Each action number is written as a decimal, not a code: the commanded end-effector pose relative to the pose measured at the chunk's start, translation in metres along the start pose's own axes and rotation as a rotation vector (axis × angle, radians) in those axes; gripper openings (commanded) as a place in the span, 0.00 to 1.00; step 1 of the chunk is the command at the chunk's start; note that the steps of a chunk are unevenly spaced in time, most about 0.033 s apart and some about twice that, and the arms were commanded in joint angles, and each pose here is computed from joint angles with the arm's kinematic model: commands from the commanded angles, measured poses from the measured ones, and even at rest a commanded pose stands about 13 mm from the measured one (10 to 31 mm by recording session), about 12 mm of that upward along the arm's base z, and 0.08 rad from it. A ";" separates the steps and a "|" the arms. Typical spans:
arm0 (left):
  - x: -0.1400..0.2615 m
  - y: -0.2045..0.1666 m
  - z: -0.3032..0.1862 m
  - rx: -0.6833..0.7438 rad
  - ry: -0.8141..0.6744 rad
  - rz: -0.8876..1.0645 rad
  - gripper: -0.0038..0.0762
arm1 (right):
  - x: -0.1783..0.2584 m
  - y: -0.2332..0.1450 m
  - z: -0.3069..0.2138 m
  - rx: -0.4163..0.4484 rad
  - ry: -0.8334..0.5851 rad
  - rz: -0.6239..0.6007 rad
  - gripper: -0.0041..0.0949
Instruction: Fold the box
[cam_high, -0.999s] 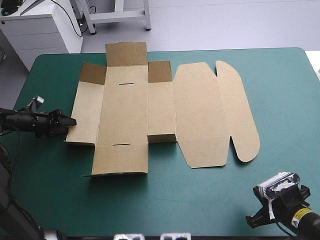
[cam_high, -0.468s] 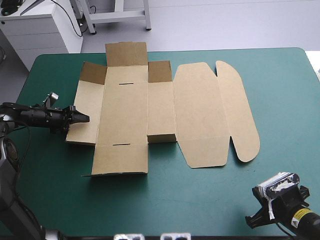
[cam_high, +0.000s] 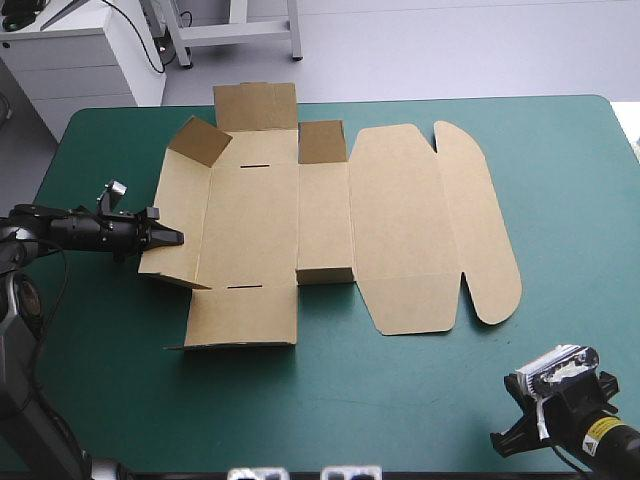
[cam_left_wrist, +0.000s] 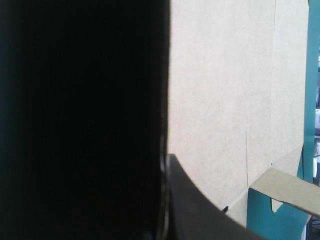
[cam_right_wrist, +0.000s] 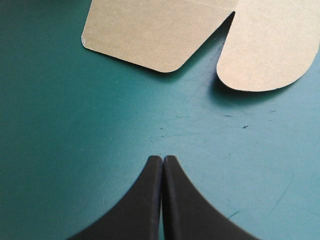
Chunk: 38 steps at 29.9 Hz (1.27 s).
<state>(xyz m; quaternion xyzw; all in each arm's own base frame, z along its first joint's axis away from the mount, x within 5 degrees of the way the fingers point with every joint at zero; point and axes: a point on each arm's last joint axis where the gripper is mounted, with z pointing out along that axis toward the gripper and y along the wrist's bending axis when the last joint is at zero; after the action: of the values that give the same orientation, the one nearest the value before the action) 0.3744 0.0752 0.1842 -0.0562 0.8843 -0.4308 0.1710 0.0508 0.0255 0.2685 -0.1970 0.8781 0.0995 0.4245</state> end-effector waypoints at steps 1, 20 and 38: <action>-0.009 -0.041 -0.007 0.147 -0.047 0.085 0.04 | -0.012 0.000 -0.005 0.000 -0.082 -0.004 0.03; -0.018 -0.241 -0.012 -0.219 0.081 0.901 0.04 | -0.012 0.000 -0.005 -0.002 -0.082 -0.002 0.03; 0.044 -0.376 0.055 -0.612 -0.003 1.727 0.04 | -0.012 0.000 -0.005 0.000 -0.082 -0.003 0.03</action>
<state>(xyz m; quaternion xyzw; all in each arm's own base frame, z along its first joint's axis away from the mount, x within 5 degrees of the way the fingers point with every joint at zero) 0.3501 -0.2050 0.4032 0.5774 0.7376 0.0675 0.3436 0.0508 0.0255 0.2686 -0.1969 0.8780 0.0997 0.4248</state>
